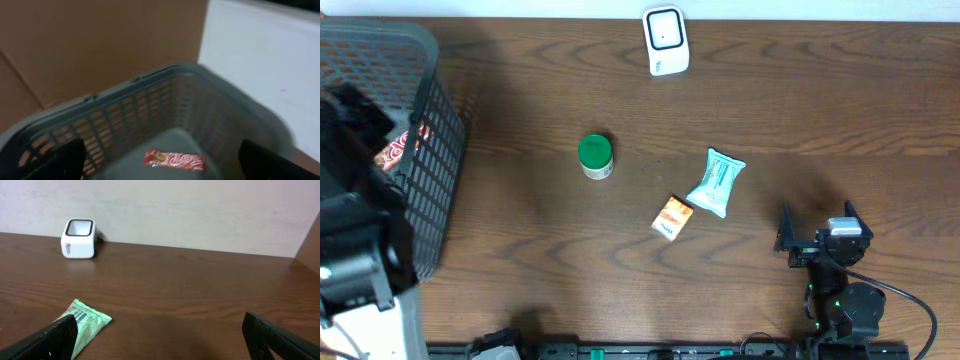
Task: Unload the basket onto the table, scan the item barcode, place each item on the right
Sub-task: 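Move the left gripper into the basket and grasp the red candy bar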
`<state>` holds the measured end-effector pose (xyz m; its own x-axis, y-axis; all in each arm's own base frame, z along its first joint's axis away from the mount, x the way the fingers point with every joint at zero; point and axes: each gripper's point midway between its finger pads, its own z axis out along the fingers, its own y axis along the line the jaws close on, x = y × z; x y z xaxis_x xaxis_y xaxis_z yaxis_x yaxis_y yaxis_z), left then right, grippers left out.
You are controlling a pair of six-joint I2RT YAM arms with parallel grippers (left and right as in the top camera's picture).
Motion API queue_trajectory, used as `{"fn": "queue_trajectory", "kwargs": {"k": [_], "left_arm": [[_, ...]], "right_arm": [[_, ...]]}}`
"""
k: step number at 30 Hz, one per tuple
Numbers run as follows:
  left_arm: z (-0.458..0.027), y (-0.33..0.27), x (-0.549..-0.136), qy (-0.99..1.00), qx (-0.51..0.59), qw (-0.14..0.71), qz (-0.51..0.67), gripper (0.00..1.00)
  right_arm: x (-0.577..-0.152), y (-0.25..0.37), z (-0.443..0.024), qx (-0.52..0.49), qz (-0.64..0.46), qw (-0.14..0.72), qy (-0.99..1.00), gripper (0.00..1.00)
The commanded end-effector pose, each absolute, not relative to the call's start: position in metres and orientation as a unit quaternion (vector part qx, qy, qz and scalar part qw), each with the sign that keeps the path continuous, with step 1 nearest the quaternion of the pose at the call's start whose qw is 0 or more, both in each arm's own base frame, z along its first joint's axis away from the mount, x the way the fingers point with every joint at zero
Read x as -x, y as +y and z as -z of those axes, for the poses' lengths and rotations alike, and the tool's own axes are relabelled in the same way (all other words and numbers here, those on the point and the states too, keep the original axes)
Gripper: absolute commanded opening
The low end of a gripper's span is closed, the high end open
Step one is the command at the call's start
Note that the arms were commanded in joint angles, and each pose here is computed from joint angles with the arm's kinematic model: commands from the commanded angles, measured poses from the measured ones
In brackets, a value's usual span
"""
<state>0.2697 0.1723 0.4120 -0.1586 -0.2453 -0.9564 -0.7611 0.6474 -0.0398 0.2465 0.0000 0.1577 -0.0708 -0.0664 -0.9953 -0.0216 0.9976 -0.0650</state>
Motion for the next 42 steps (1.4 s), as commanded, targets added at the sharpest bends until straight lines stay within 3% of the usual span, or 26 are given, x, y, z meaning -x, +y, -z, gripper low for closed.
{"fn": "queue_trajectory", "kwargs": {"k": [1, 9, 19, 32, 42], "left_arm": [[-0.388, 0.198, -0.284, 0.740, 0.376, 0.523, -0.192, 0.98], [-0.282, 0.254, -0.308, 0.801, 0.420, 0.375, -0.202, 0.98], [-0.179, 0.280, -0.338, 0.854, 0.402, 0.259, -0.204, 0.98], [-0.111, 0.285, -0.345, 0.682, 0.679, 0.245, -0.116, 0.98], [-0.085, 0.300, -0.364, 0.668, 0.687, 0.262, -0.115, 0.98]], "right_arm": [[-0.246, 0.002, -0.157, 0.028, 0.010, 0.681, 0.732, 0.99], [-0.246, 0.002, -0.157, 0.028, 0.010, 0.681, 0.732, 0.99], [-0.246, 0.002, -0.157, 0.028, 0.010, 0.681, 0.732, 0.99], [-0.246, 0.002, -0.157, 0.028, 0.010, 0.681, 0.732, 0.99], [-0.246, 0.002, -0.157, 0.028, 0.010, 0.681, 0.732, 0.99]]}}
